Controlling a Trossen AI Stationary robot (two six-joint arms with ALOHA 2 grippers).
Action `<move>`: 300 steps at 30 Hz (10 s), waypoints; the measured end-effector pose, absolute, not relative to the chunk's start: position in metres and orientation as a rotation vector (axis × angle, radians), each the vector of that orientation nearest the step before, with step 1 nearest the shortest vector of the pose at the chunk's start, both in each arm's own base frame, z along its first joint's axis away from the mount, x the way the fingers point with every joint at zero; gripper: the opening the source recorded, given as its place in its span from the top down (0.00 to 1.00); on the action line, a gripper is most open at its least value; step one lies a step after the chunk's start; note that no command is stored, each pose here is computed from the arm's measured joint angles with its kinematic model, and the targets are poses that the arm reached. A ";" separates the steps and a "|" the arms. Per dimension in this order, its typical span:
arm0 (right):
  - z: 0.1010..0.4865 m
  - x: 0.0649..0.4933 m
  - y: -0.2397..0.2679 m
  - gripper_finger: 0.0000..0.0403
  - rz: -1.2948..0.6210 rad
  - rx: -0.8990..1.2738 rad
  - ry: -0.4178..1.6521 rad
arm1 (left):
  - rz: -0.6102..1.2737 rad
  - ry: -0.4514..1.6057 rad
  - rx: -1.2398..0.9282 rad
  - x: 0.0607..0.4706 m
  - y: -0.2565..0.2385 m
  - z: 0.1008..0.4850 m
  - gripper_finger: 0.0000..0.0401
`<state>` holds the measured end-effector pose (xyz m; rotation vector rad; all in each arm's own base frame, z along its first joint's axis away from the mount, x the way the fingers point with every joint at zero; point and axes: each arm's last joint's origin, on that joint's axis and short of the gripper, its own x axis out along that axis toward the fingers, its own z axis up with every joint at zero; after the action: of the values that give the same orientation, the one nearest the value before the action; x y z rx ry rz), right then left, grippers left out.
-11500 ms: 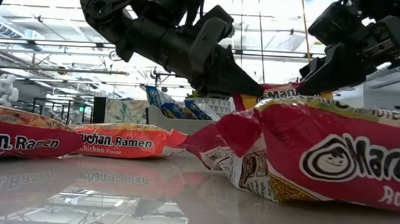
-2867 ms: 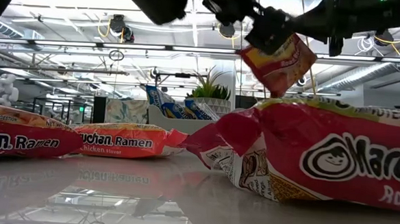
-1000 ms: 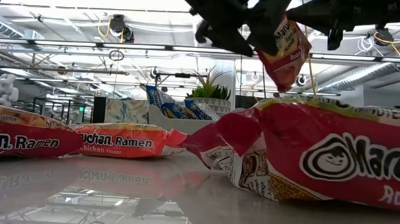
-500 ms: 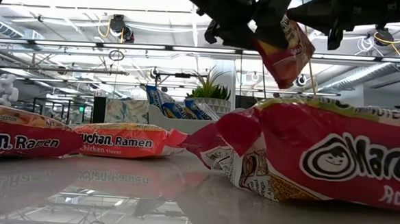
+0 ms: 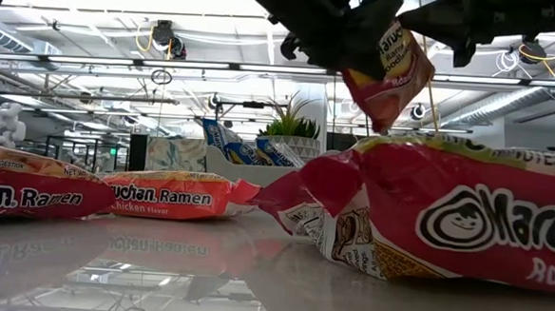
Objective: Sort Maruchan noodles
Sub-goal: Put the right red noodle pack into the black bin
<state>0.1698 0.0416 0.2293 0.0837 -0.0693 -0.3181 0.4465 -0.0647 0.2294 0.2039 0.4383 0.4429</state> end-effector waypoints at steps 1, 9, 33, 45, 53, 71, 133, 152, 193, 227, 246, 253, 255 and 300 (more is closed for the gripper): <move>0.229 0.170 0.042 0.99 -0.307 0.077 -0.065 | 0.435 0.459 0.225 0.444 -0.066 0.230 0.70; 0.231 0.167 0.042 0.84 -0.257 0.101 -0.064 | 0.371 0.590 0.309 0.423 -0.069 0.247 0.70; 0.228 0.194 0.068 0.53 0.025 -0.053 0.359 | 0.147 0.681 0.249 0.398 -0.096 0.262 0.71; 0.219 0.205 0.074 0.36 0.040 -0.186 0.373 | 0.111 0.660 0.239 0.400 -0.097 0.263 0.71; 0.220 0.206 0.074 0.33 0.010 -0.217 0.347 | 0.108 0.656 0.235 0.400 -0.097 0.264 0.71; 0.223 0.208 0.073 0.13 0.001 -0.127 0.324 | 0.067 0.679 0.228 0.399 -0.098 0.262 0.71; 0.281 0.200 0.058 0.71 -0.163 -0.130 0.199 | 0.260 0.561 0.058 0.306 -0.114 0.356 0.18; 0.395 0.209 0.005 0.71 -0.439 -0.292 0.388 | 0.417 0.826 0.145 0.268 -0.118 0.334 0.18; 0.305 0.177 -0.159 0.71 -0.423 -0.420 1.627 | 0.479 0.880 0.193 0.268 -0.106 0.318 0.18; 0.248 0.147 -0.220 0.71 -0.252 -0.016 1.658 | 0.452 0.958 0.210 0.262 -0.106 0.298 0.18; 0.248 0.150 -0.227 0.60 -0.374 -0.046 1.638 | 0.450 0.960 0.199 0.262 -0.106 0.297 0.18; 0.245 0.150 -0.229 0.55 -0.453 -0.068 1.652 | 0.438 0.960 0.205 0.261 -0.109 0.297 0.18; 0.243 0.149 -0.230 0.55 -0.474 -0.082 1.670 | 0.433 0.959 0.208 0.260 -0.111 0.297 0.18; 0.181 0.119 -0.132 0.55 -0.538 -0.167 1.580 | 0.416 0.964 0.235 0.259 -0.112 0.297 0.18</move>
<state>0.1192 -0.1321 0.1810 -0.1675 1.5801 -0.5381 0.2592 -0.1124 0.2974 0.2354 0.9643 0.4162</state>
